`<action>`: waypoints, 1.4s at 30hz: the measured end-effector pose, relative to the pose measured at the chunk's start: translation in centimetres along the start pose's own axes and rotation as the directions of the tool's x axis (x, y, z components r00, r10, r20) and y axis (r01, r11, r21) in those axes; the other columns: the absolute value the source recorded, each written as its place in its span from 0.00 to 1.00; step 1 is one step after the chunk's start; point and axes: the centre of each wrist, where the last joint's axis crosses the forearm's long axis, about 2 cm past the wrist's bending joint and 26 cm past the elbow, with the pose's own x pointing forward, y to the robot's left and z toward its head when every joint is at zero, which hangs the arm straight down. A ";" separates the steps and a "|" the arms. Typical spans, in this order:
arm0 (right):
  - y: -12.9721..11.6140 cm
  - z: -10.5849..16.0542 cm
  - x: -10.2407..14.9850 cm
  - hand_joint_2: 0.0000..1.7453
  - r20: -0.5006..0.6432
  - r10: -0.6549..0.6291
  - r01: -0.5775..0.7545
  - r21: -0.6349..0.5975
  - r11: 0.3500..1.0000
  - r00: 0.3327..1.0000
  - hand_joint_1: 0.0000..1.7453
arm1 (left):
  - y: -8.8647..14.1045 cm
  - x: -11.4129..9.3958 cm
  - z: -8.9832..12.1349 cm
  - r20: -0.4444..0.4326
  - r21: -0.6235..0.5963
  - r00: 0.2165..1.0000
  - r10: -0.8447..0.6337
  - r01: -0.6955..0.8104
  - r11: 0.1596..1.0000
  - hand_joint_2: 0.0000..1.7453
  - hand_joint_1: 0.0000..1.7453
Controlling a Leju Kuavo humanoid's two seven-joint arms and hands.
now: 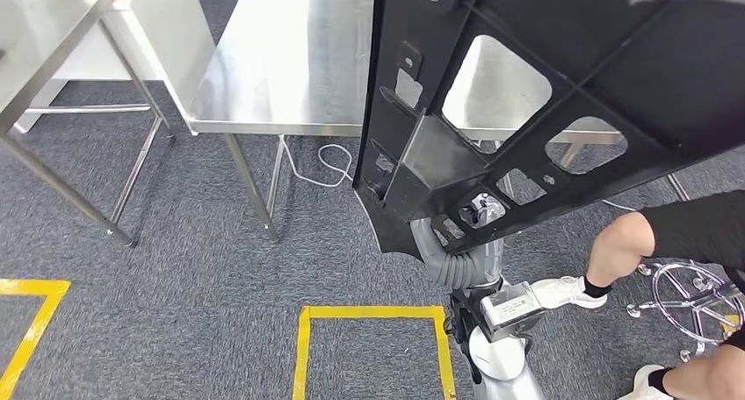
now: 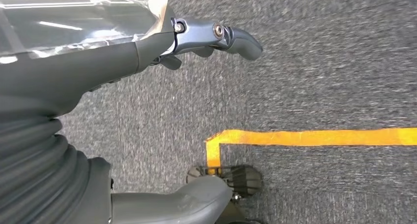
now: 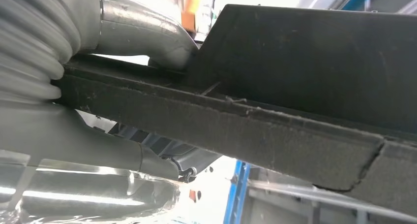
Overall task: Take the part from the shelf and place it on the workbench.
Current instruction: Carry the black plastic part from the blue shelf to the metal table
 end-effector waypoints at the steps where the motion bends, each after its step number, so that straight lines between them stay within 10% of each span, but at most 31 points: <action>1: 0.0 0.0 0.0 1.00 0.000 0.001 -0.001 0.000 1.000 1.000 1.00 | 0.0 0.0 0.0 0.001 0.000 1.000 -0.001 0.001 1.000 1.00 0.00; 42: -0.2 -0.4 -0.1 1.00 0.004 0.015 -0.015 0.010 1.000 1.000 1.00 | 0.1 0.1 -0.1 -0.006 -0.008 1.000 -0.028 0.028 1.000 1.00 0.00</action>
